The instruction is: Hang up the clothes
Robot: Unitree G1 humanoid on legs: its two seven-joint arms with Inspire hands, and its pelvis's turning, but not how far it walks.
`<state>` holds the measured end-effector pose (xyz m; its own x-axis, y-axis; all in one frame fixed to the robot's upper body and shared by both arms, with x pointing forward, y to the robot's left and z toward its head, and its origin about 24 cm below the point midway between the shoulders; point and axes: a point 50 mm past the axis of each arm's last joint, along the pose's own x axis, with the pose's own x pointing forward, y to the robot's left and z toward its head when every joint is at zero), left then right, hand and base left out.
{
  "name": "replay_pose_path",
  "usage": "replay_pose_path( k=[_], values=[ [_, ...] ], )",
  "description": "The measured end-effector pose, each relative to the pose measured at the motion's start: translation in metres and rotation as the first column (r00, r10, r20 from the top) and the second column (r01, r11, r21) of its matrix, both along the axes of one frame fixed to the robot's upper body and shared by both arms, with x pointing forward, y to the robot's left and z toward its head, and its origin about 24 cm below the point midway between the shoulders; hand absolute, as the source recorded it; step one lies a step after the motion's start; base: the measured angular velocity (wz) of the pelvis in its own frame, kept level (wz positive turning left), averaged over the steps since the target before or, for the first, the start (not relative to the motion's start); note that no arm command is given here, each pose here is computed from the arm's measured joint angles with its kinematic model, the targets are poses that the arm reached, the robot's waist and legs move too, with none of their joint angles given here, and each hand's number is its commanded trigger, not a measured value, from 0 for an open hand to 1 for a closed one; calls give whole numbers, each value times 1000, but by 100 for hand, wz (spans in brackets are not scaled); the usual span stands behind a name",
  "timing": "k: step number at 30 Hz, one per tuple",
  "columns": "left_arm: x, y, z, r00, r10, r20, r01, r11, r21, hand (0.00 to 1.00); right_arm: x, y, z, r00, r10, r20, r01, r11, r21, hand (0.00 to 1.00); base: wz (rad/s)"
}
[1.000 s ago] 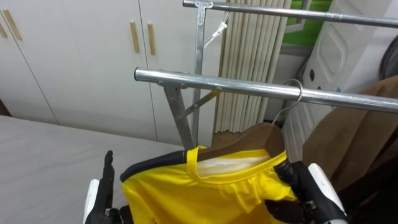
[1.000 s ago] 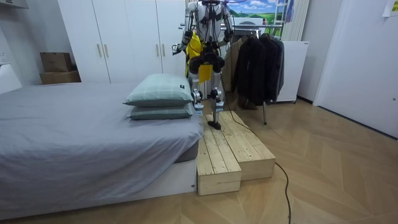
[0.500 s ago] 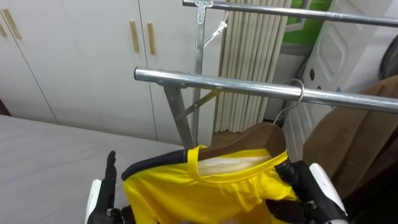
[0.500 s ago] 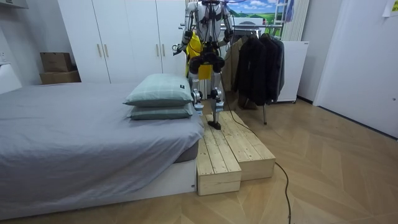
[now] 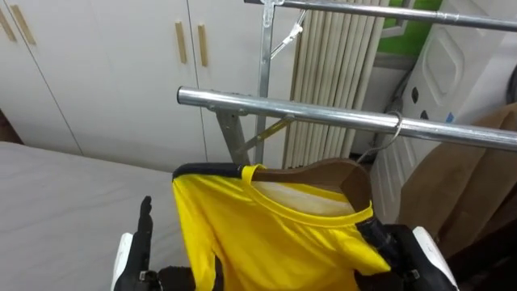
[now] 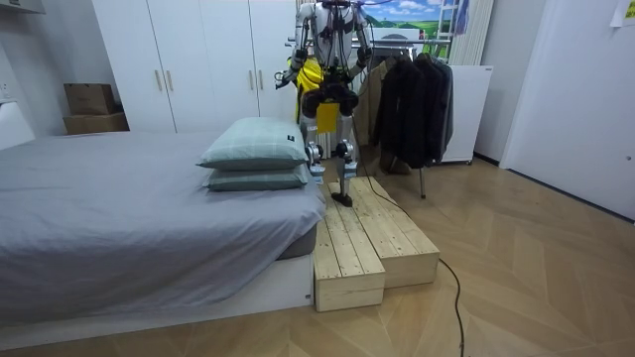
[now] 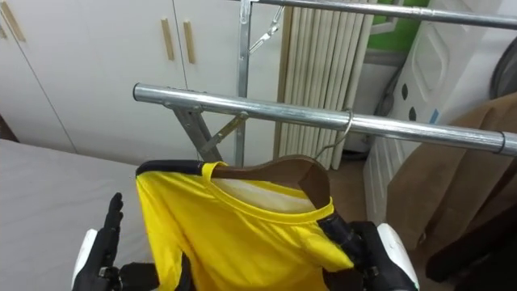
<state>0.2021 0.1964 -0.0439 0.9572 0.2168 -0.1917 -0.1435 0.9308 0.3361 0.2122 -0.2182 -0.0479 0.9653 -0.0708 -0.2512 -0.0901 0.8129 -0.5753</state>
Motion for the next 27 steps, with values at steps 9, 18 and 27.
replay_pose_path(
  k=[9,18,27],
  values=[
    [0,0,0,1000,-1,0,1,1000,1,0,0,0,0,1000,-7,6,7,1000,-2,0,-1],
    [0,0,0,1000,-1,0,1,1000,1,0,0,-1,-1,1000,-16,-10,16,1000,-7,0,0],
    [-2,-2,-3,1000,3,-12,-3,1000,-8,0,0,-1,-2,1000,-20,-14,20,1000,-5,0,0]
  ],
)
